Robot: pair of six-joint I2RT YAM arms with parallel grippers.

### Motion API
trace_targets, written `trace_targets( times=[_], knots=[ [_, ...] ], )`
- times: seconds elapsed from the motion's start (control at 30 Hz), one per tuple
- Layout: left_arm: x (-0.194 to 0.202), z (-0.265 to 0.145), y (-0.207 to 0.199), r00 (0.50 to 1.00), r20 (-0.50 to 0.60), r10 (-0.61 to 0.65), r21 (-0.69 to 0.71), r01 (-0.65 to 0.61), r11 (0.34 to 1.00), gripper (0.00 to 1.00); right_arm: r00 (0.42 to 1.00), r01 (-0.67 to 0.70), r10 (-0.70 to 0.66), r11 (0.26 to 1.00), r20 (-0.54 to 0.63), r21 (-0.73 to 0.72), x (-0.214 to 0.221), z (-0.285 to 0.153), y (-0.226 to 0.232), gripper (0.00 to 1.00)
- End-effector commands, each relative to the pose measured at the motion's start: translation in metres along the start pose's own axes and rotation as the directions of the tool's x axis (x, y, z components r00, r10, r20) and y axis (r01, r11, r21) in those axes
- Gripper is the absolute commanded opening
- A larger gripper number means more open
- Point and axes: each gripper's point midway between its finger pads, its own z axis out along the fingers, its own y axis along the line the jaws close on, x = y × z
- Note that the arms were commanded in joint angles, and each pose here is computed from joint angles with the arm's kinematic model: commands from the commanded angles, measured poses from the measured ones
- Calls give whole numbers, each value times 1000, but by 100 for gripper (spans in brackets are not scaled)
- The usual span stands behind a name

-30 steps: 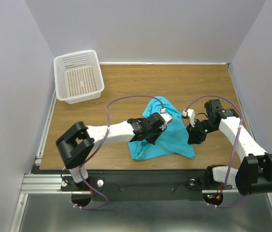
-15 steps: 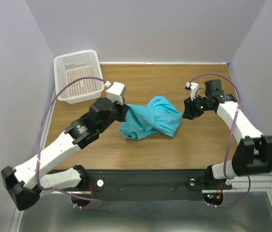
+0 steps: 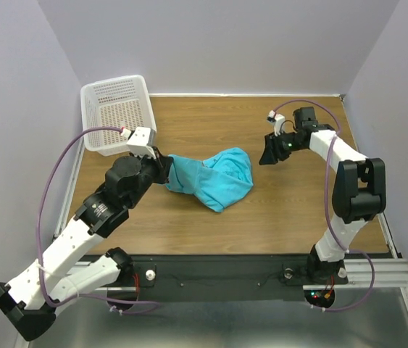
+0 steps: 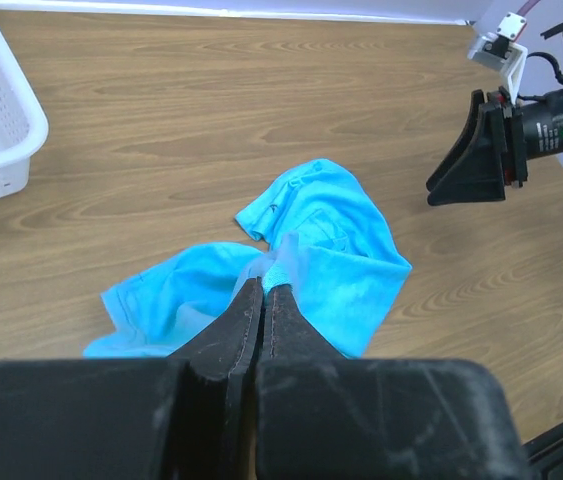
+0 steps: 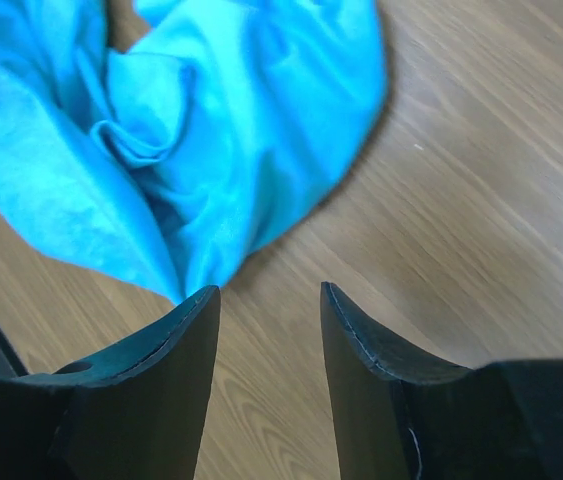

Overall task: Fold and stack the t-shirts
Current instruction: Flatten the tshirt out

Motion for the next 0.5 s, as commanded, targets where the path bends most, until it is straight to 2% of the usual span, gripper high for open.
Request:
trace_targets(
  times=[0.0,0.1,0.13,0.23,0.47],
  knots=[
    [-30,-8,-3,993,105,-54,11,53,999,0,979,206,-202,965,40,-163,-3,19,38,51],
    [-46,-12,-7,989,135,-58,21,56,998,0,958,279,-285,932,6,-230,23,28,64,51],
    [-49,-13,-8,988,143,-59,22,57,998,0,929,361,-370,899,11,-247,25,29,81,51],
    [-68,-16,-12,982,180,-57,30,52,998,0,894,428,-448,865,-20,-264,41,35,99,51],
    [-98,-14,-31,972,226,-61,87,42,995,0,857,498,-515,843,-35,-205,33,39,90,52]
  ],
)
